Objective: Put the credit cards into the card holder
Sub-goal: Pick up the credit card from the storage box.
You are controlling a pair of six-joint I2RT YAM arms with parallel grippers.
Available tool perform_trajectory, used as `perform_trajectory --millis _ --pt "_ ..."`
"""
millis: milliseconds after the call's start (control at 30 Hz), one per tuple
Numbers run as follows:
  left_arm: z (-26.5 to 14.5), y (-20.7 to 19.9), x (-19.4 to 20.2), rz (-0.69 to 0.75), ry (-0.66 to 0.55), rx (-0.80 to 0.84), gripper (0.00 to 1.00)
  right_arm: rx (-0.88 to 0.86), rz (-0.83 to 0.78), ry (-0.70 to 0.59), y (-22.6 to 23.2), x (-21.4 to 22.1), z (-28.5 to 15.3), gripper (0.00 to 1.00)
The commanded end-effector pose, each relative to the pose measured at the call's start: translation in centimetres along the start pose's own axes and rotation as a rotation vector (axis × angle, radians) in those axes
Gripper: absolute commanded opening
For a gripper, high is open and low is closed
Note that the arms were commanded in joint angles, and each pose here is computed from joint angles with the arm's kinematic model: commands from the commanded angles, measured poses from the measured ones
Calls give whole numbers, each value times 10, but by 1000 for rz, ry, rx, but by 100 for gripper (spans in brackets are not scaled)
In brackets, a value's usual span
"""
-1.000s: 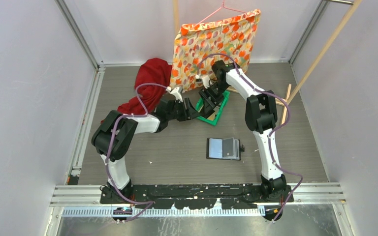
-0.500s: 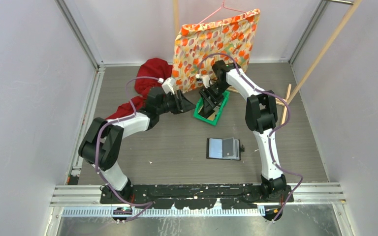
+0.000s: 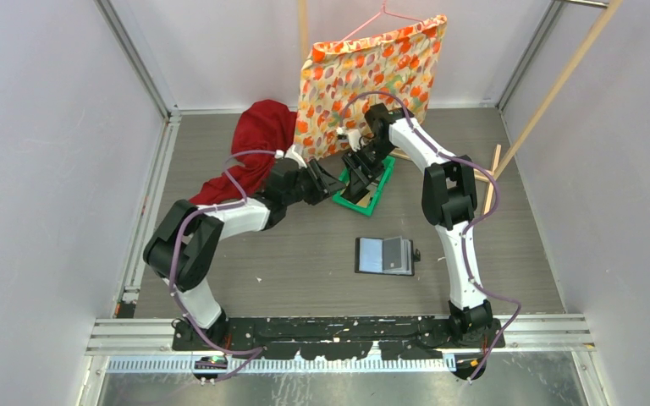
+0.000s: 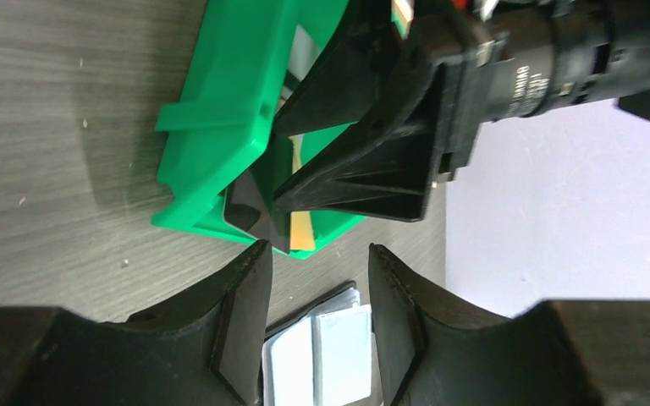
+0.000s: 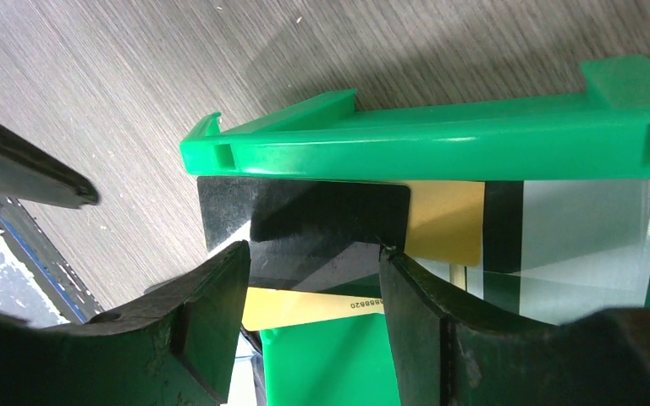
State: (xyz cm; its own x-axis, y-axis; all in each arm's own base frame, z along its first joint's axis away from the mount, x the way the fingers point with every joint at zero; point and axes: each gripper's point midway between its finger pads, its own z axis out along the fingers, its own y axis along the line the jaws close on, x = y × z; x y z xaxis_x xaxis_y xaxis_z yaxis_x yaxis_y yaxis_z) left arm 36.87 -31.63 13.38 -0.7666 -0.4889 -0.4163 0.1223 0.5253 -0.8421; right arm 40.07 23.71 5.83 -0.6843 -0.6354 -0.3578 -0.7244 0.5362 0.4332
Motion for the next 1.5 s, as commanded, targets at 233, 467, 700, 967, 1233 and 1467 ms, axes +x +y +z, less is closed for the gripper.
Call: perform_trajectory --millis 233,467,700,967,1233,1467 --pt "14 22 3 -130 -123 -169 43 -19 3 -26 7 -7 -6 62" --pt "31 28 12 -183 -96 -140 39 -18 2 -28 7 -8 -7 62" --pt "36 30 15 -201 -90 -130 38 -21 1 -25 7 -7 -6 62" --pt "38 22 15 -230 -87 -83 36 -22 4 -25 7 -7 -5 62" --pt "45 24 15 -265 -103 -85 31 -22 3 -24 7 -7 -6 62" --pt "49 25 16 -279 -124 -81 11 -24 2 -27 8 -7 -6 61"
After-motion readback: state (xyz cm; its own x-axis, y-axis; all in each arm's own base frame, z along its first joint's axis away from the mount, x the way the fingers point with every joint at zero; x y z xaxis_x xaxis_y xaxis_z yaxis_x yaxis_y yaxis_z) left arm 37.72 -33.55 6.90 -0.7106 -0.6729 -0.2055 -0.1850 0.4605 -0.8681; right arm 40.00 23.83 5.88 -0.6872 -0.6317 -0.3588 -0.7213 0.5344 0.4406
